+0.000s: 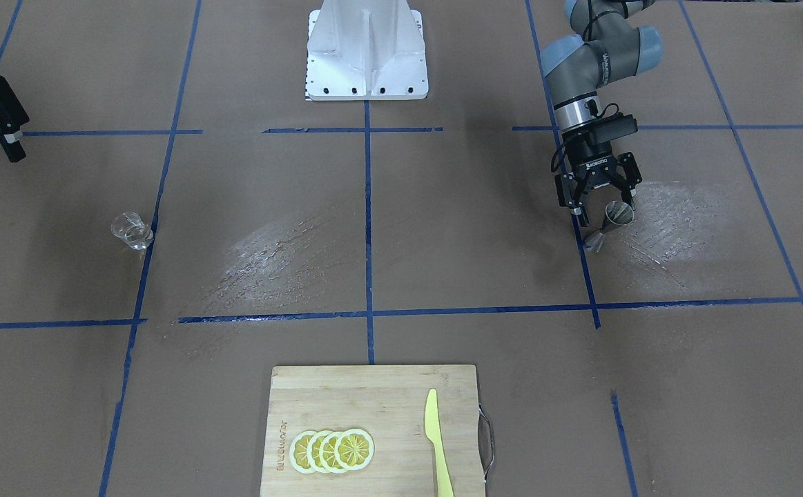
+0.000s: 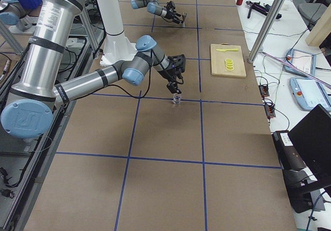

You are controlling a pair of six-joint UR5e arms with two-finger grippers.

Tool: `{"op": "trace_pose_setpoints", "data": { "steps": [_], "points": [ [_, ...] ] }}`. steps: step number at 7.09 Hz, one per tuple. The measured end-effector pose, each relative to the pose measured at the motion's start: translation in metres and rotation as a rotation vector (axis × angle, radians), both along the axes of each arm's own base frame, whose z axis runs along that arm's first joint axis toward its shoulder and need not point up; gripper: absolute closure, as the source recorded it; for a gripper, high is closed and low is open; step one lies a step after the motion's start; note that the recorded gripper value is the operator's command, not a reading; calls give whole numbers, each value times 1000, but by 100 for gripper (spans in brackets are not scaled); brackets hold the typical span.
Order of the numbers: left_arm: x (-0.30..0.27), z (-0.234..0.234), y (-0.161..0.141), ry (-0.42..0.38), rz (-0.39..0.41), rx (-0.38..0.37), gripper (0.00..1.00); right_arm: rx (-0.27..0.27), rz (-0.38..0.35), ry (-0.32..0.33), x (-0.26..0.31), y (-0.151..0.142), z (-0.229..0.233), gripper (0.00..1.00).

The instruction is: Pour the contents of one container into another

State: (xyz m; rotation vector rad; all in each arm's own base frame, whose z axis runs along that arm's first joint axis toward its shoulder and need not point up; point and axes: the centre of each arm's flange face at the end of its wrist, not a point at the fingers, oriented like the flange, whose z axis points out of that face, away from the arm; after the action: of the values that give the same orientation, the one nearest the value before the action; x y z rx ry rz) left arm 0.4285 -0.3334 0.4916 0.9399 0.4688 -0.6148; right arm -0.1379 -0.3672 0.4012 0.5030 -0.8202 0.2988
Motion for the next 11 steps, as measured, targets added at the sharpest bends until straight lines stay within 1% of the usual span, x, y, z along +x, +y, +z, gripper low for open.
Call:
{"op": "trace_pose_setpoints", "data": {
  "steps": [2,3,6,7,8,9,10,11],
  "points": [
    [4,-3,-6,1,-10,7,16,5,5,10,-4,2,2,0],
    [11,-3,-8,1,-11,8,21,5,4,11,-5,2,2,0],
    [21,-5,-13,3,-16,8,30,6,3,12,-5,3,2,0],
    [19,-5,-16,1,-21,8,30,5,1,12,-6,3,2,0],
    [17,-3,-19,-3,-28,7,32,6,-3,12,-7,4,2,0],
    [16,0,-22,-9,-33,6,40,6,-6,11,-9,4,2,0],
    [15,2,-23,-10,-36,5,45,7,-7,11,-9,4,2,0],
    [15,2,-24,-4,-37,7,63,7,-8,12,-9,4,2,0]
  ]
}}
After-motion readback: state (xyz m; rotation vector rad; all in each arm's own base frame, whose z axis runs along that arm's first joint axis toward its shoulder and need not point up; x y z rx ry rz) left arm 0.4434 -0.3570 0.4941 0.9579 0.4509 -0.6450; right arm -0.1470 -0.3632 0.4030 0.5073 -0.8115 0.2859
